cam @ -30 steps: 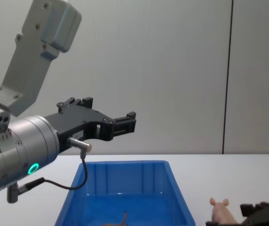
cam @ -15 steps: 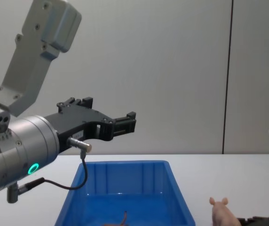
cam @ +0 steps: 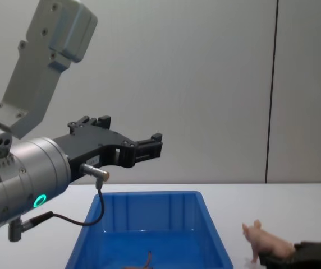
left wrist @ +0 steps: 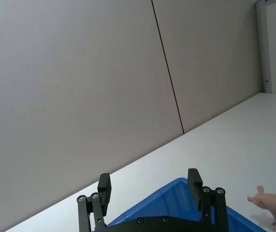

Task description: Pick up the two dolls from the table and place them into the box.

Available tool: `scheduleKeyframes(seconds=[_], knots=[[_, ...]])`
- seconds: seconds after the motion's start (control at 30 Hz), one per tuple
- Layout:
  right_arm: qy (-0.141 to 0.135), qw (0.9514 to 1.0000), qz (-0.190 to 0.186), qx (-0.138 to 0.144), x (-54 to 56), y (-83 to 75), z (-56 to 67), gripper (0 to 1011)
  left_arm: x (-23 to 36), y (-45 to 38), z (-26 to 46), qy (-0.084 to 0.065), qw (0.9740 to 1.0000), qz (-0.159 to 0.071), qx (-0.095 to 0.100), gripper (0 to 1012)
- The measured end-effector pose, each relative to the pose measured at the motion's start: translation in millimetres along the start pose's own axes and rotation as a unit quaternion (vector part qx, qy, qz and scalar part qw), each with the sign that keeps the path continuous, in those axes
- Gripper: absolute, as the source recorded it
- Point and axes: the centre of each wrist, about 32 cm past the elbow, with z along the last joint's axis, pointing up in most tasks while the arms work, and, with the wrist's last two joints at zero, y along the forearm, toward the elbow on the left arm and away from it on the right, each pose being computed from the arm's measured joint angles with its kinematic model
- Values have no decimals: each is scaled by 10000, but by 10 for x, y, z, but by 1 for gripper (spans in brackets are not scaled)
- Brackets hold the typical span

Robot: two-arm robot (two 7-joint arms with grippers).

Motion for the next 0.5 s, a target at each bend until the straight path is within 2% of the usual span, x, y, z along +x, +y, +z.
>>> scheduleKeyframes(seconds=[0.23,0.5], knots=[[-191,9994,-72,297,-28,-27,91,380,0,0,0,0,10000,0,0,1001],[-432,9963,103,739,-65,-54,300,380,0,0,0,0,10000,0,0,1001]])
